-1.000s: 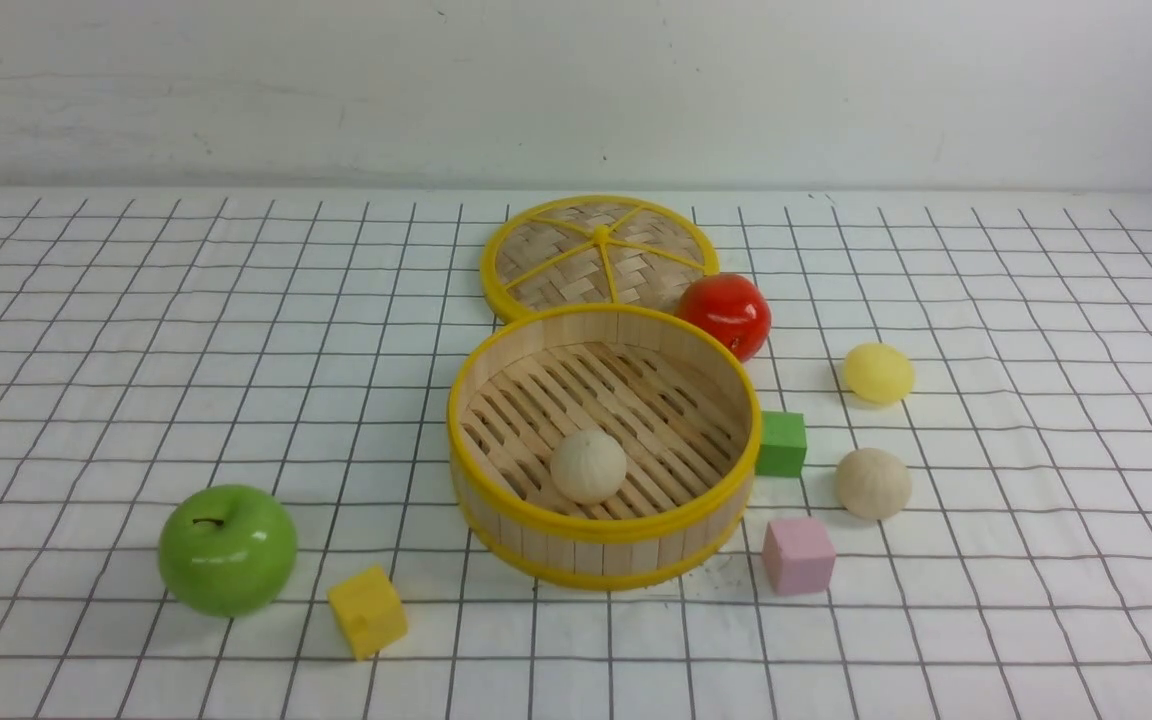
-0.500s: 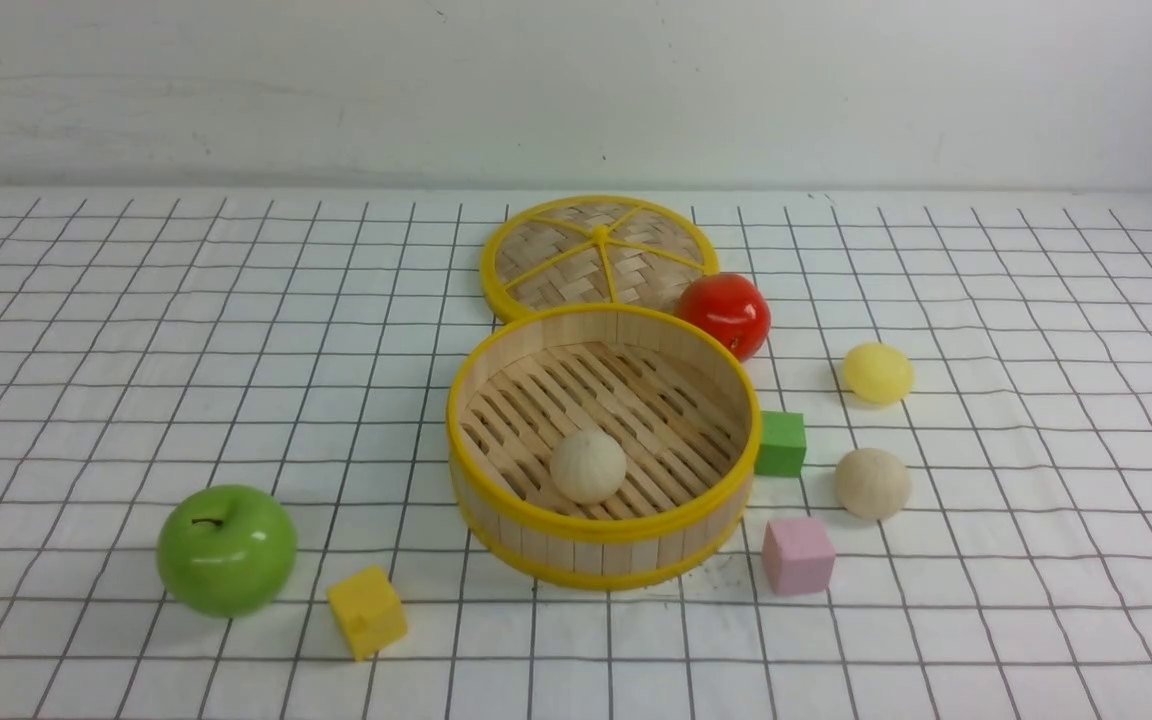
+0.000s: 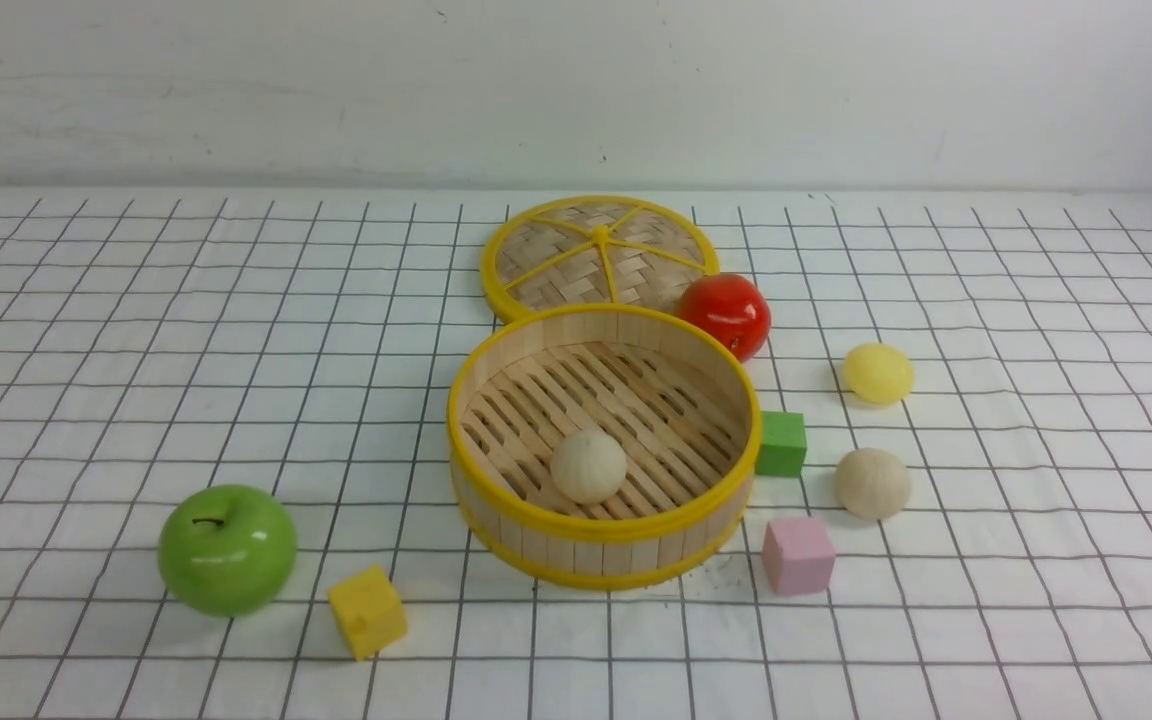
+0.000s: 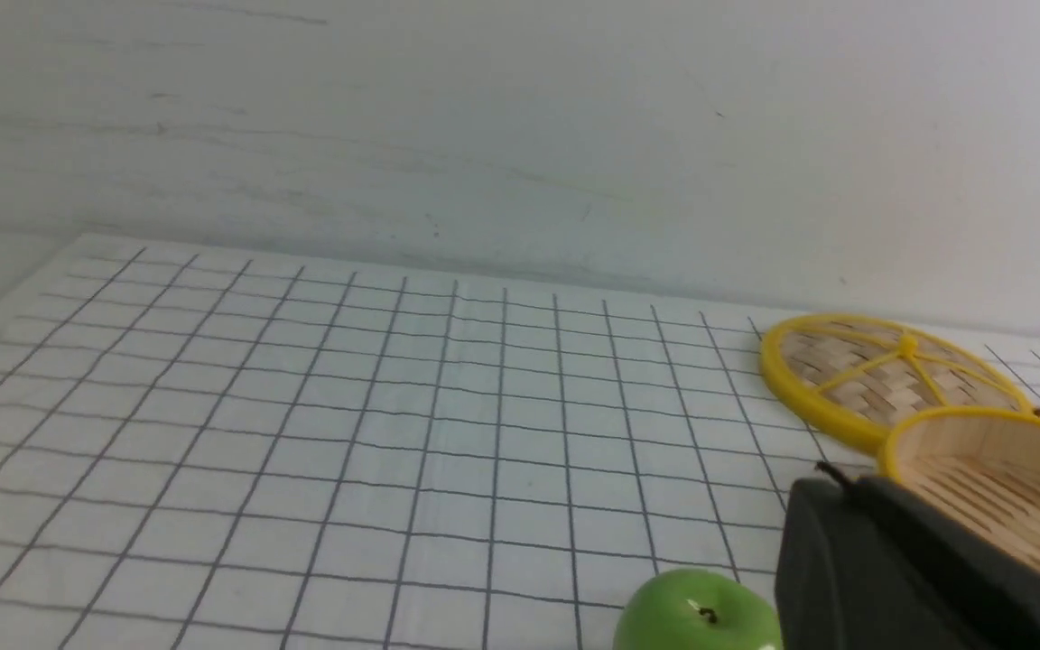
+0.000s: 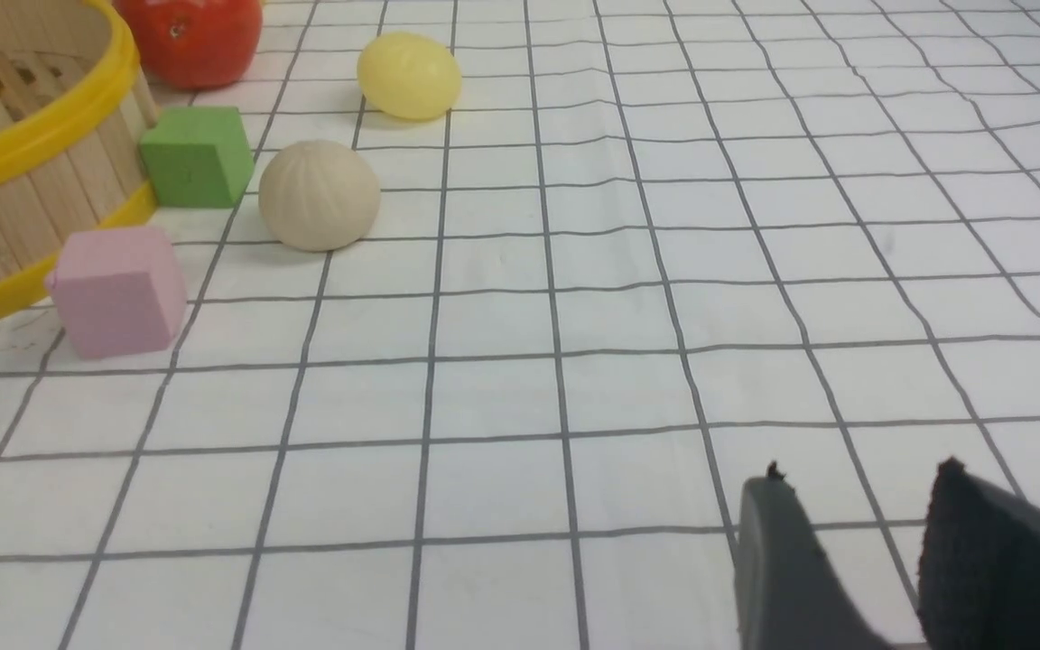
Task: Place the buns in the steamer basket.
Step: Use the right arm to grab a steamed stuffed bun
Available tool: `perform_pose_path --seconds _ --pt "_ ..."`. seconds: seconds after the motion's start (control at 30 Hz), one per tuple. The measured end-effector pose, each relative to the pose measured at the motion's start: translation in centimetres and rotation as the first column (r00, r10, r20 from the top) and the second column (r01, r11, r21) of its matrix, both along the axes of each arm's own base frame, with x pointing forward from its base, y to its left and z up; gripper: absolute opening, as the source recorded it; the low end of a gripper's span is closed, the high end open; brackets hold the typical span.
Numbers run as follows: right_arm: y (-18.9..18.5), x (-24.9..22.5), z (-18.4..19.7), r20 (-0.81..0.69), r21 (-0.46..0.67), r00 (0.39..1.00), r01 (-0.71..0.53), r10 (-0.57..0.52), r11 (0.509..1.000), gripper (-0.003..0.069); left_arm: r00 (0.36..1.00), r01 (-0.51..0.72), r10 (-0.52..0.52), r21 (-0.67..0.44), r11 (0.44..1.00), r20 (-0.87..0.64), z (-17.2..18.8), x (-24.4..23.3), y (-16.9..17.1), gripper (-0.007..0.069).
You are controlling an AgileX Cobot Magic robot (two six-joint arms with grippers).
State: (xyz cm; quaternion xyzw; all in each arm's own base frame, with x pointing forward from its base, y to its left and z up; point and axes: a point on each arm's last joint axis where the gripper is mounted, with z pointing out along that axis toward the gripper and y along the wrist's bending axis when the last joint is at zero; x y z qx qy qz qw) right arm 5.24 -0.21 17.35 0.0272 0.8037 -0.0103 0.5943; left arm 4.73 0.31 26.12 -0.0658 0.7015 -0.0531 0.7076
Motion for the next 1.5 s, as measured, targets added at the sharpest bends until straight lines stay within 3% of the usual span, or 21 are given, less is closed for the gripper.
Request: perform_pose_path --seconds 0.1,0.17,0.33,1.5 --pt "0.0 0.0 0.0 0.0 0.0 1.0 0.0 0.0 1.0 0.0239 0.998 -0.064 0.063 -0.025 0.998 -0.017 -2.4 0.0 0.3 -0.0013" --pt "0.0 0.0 0.0 0.0 0.0 1.0 0.0 0.0 1.0 0.0239 0.991 -0.088 0.085 -0.027 0.996 -0.103 -5.6 0.6 0.4 -0.0013" --pt "0.0 0.0 0.0 0.0 0.0 1.0 0.0 0.0 1.0 0.0239 0.947 -0.119 0.105 -0.029 0.992 -0.305 -9.0 0.5 0.6 -0.0013" --pt "0.0 0.0 0.0 0.0 0.0 1.0 0.0 0.0 1.0 0.0239 0.938 -0.124 0.109 -0.025 0.992 -0.33 -9.3 0.4 0.6 0.0011"
